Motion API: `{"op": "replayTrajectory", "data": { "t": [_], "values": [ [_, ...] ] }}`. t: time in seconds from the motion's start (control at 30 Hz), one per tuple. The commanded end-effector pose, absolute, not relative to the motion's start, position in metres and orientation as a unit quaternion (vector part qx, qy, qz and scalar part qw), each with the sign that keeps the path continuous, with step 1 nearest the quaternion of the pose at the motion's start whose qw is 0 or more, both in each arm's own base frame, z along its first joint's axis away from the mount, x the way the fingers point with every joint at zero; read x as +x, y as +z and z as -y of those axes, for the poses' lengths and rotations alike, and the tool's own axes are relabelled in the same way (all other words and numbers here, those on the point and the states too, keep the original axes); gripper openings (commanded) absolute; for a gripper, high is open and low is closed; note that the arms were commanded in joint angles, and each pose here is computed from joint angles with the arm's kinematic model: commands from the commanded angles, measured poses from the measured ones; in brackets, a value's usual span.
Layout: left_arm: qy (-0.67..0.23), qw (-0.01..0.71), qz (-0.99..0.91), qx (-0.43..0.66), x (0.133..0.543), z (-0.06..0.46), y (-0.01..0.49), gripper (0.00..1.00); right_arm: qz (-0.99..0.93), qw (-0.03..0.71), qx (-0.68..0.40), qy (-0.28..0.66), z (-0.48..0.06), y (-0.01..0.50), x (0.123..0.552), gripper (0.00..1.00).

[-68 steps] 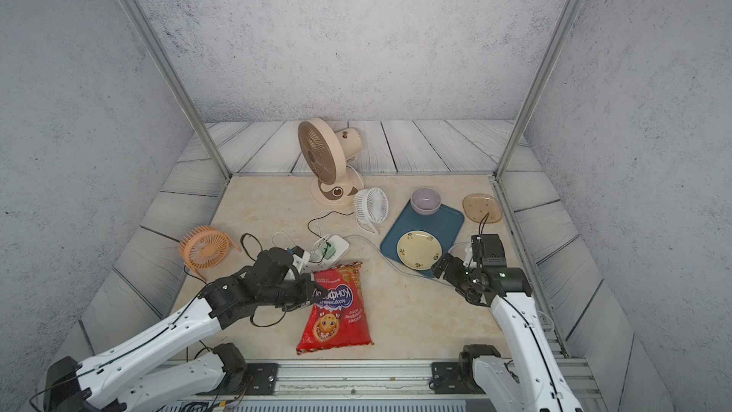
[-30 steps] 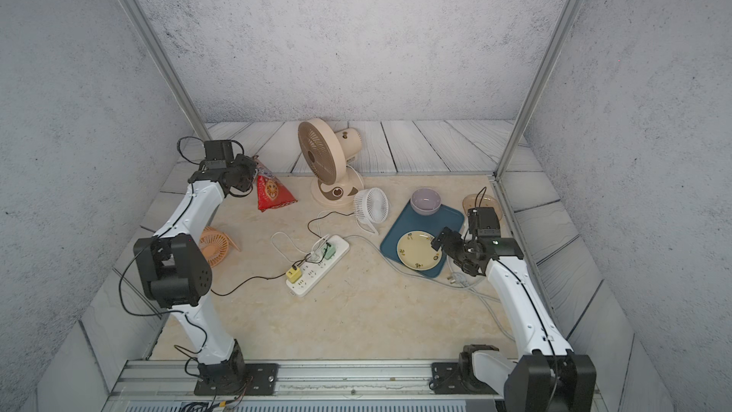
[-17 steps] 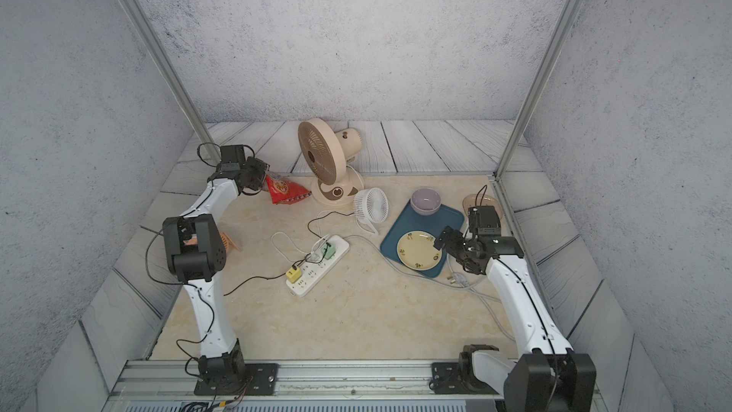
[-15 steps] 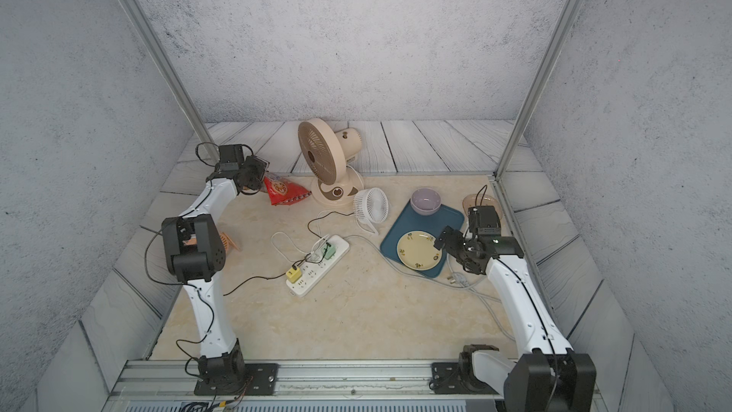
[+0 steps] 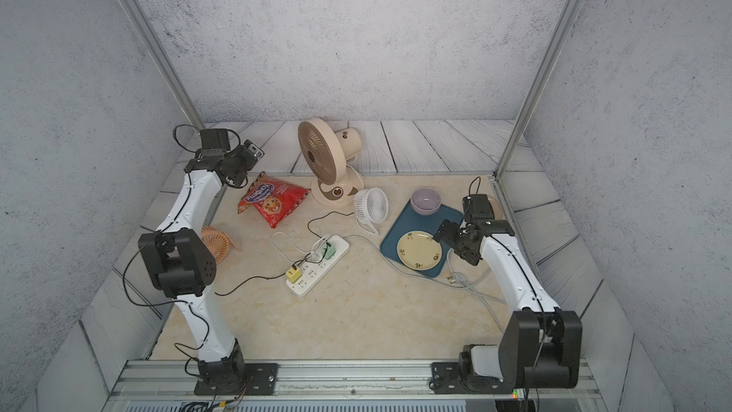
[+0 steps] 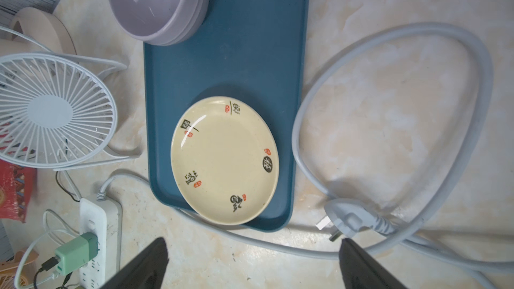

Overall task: Unplug the desk fan from the power strip
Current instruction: Place the distractor at the center of the board, then adjust the distractor at the center of the board.

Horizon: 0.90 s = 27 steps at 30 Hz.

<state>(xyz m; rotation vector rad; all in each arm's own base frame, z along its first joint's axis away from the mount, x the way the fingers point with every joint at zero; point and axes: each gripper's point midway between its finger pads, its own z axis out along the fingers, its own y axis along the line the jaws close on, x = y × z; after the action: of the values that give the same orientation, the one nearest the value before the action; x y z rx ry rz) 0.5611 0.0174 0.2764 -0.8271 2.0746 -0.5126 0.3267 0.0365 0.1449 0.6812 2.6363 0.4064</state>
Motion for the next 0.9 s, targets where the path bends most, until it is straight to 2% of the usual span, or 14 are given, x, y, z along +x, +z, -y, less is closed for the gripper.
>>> {"op": "replayTrajectory", "data": {
  "t": [0.0, 0.1, 0.17, 0.37, 0.47, 0.63, 0.87],
  "values": [
    [-0.136, 0.416, -0.845, -0.308, 0.523, -0.027, 0.298, 0.98, -0.938, 0.173, 0.252, 0.162, -0.043, 0.146, 0.338, 0.95],
    [-0.129, 0.419, -0.849, -0.296, 0.500, -0.019, 0.308, 0.98, -0.938, 0.151, 0.258, 0.176, -0.053, 0.137, 0.343, 0.89],
    [-0.139, 0.423, -0.851, -0.278, 0.486, -0.004, 0.315, 0.98, -0.946, 0.150, 0.224, 0.177, -0.070, 0.134, 0.348, 0.87],
    [-0.186, 0.419, -0.861, -0.221, 0.439, 0.051, 0.320, 0.98, -0.984, 0.128, 0.028, 0.119, -0.139, 0.123, 0.347, 0.92],
    [-0.212, 0.405, -0.867, -0.196, 0.407, 0.079, 0.314, 0.98, -0.989, 0.110, -0.020, 0.094, -0.159, 0.109, 0.339, 0.94],
    [-0.235, 0.372, -0.880, -0.179, 0.366, 0.100, 0.293, 0.98, -0.996, 0.075, -0.036, 0.036, -0.155, 0.089, 0.328, 0.94],
    [-0.220, 0.362, -0.889, -0.175, 0.329, 0.090, 0.282, 0.98, -0.998, 0.032, -0.042, -0.027, -0.137, 0.069, 0.311, 0.98]
  ]
}}
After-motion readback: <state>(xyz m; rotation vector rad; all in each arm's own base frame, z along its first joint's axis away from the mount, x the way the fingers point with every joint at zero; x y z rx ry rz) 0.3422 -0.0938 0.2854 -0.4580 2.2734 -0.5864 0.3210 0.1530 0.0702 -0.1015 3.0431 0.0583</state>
